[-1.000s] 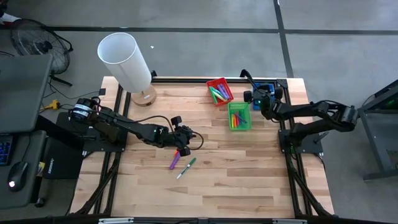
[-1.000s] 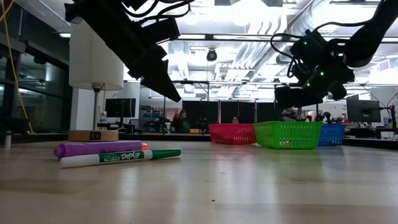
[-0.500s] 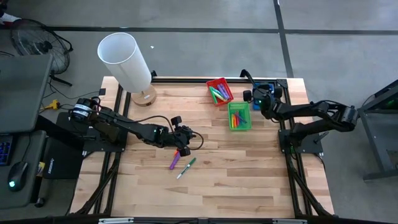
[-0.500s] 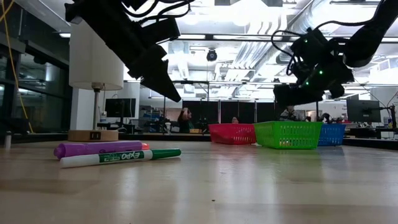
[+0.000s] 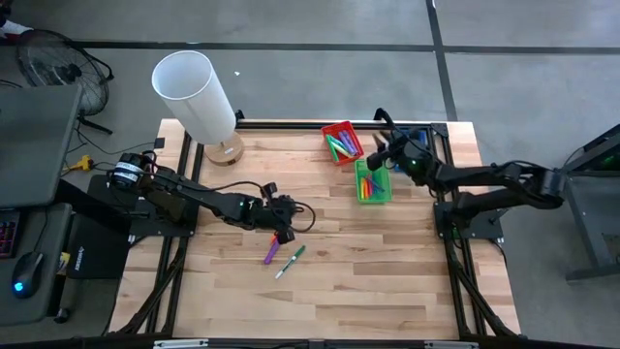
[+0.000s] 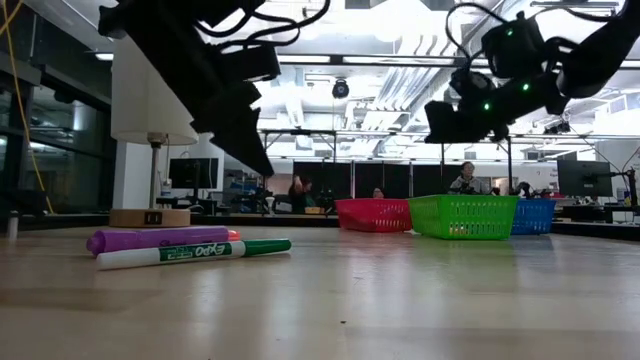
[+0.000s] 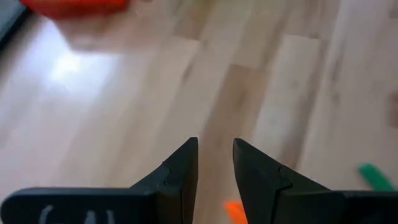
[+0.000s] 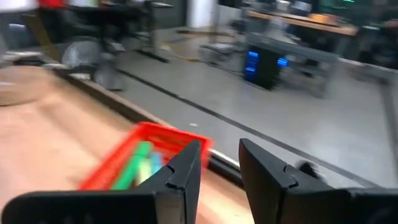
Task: Pick & Place Markers
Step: Put the green marker in the blue bin
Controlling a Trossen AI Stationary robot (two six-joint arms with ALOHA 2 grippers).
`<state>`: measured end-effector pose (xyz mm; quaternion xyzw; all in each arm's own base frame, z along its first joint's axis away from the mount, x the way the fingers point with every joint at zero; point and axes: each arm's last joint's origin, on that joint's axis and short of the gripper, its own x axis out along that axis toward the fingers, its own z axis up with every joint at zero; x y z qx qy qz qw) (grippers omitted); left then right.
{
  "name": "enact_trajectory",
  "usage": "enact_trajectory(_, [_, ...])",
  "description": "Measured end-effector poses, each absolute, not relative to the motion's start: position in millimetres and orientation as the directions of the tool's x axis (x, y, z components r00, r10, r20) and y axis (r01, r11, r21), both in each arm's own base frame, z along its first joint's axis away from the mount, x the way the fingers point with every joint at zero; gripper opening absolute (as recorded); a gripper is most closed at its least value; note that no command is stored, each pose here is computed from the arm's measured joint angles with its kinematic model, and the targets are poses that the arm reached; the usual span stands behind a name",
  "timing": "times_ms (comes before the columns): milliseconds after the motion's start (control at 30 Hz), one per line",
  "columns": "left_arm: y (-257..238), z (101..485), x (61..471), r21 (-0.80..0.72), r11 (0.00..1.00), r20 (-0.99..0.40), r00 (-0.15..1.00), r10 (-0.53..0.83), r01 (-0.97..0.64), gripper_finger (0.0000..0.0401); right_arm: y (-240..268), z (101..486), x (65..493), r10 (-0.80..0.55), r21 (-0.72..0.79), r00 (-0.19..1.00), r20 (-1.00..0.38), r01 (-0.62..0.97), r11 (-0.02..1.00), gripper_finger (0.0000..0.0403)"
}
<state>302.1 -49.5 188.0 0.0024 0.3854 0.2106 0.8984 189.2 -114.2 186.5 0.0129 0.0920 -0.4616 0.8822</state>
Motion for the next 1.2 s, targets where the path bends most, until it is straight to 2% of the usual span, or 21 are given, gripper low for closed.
enact_trajectory(200, [-53.0,184.1,299.4,-0.001,0.926,-0.767,0.594,0.241,-0.377,0.0097,-94.2,194.7,196.7,-0.716,-0.037,0.684,-0.142,0.719,0.694,0.0098])
enact_trajectory(433, [-56.4,181.8,297.1,-0.127,0.921,-0.816,0.567,0.114,-0.368,0.0097,-74.9,196.1,203.9,-0.647,-0.035,0.750,-0.139,0.649,0.760,0.0098])
enact_trajectory(700, [-59.3,215.9,307.4,-0.133,0.904,-0.852,0.513,0.105,-0.406,0.0097,-61.6,192.3,207.6,-0.598,-0.051,0.782,-0.175,0.600,0.799,0.0098])
enact_trajectory(867, [-66.9,228.5,312.8,-0.246,0.872,-0.856,0.517,0.010,-0.424,0.0097,-56.7,190.2,208.5,-0.580,-0.056,0.791,-0.196,0.581,0.812,0.0098])
enact_trajectory(1200, [-86.3,209.0,311.0,-0.281,0.807,-0.908,0.415,-0.049,-0.519,0.0097,-55.1,183.0,207.1,-0.569,0.010,0.778,-0.266,0.593,0.805,0.0098])
